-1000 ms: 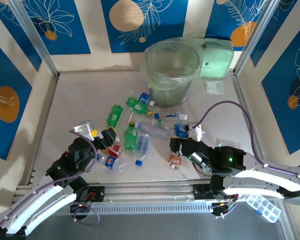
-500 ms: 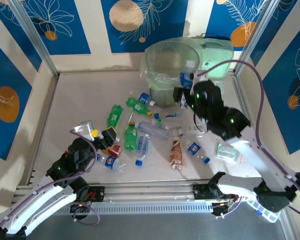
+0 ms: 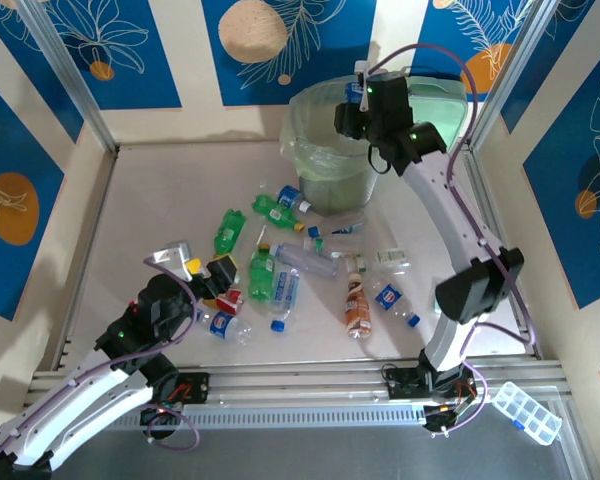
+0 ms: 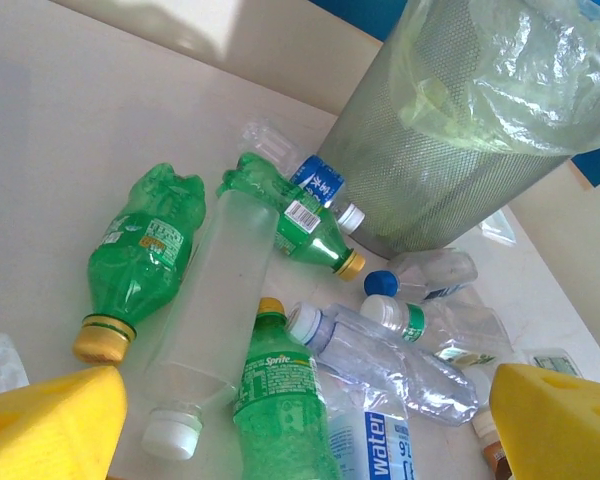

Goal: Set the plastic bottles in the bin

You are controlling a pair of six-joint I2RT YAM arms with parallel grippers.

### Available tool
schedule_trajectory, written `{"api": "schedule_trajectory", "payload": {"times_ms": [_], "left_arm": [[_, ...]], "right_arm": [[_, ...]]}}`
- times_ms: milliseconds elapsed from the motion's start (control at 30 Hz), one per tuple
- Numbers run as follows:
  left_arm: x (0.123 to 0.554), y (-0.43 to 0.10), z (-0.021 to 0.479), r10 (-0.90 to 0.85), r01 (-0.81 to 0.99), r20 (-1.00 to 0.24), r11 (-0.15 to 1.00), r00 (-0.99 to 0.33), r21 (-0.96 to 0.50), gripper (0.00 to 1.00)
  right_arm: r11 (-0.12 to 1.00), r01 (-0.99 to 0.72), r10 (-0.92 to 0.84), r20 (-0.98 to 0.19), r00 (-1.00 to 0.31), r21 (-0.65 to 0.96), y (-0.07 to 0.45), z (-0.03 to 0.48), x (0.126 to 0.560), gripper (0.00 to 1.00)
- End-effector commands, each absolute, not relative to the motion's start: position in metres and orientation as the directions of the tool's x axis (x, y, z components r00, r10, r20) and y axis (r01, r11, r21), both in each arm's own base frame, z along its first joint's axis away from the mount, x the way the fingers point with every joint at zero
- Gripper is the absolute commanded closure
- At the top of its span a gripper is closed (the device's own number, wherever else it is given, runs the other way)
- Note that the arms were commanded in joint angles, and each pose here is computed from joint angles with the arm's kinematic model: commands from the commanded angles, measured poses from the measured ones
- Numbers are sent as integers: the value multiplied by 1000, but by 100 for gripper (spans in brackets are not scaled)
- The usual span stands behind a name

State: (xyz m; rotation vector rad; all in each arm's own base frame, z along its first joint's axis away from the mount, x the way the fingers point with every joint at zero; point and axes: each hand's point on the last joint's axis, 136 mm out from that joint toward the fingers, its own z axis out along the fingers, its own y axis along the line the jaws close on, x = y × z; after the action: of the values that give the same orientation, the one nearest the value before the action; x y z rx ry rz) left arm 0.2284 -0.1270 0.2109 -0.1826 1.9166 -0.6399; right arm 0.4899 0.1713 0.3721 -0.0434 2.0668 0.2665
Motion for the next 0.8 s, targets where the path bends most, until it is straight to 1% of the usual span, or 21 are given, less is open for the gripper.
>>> {"api": "schedule_trajectory", "payload": {"times_ms": [0,133,267,433,600,667,700,767], "left_arm": [[228,-131,213,-386,193,-820,846,-423,-498,7],[228,-132,212,-382,191,-818,847,-430,-495,7],[229,-132,210,-370,184,-818,855,-441,-485,7],[232,-136,205,-351,173,-812,864,-467,-473,8],[233,-136,202,-340,165,-811,871,-476,-463,9],[233,-136,201,-338,164,-811,873,-478,-460,9],[233,-136,201,-337,163,-811,874,-478,-458,9],[234,-136,201,-335,161,-811,875,-480,-457,9]], "right_arm": [[969,-182,46,-841,-539,169,175,360,504,66],[969,-191,4,-789,-614,153,182,328,527,66],[970,-203,-44,-718,-695,137,190,290,540,66],[972,-203,-84,-640,-764,115,194,244,548,63],[979,-175,-85,-583,-808,100,188,213,550,59],[976,-192,-100,-570,-816,104,193,205,549,56],[975,-199,-109,-565,-818,100,194,202,548,53],[976,-205,-130,-563,-816,73,195,200,548,42]]}}
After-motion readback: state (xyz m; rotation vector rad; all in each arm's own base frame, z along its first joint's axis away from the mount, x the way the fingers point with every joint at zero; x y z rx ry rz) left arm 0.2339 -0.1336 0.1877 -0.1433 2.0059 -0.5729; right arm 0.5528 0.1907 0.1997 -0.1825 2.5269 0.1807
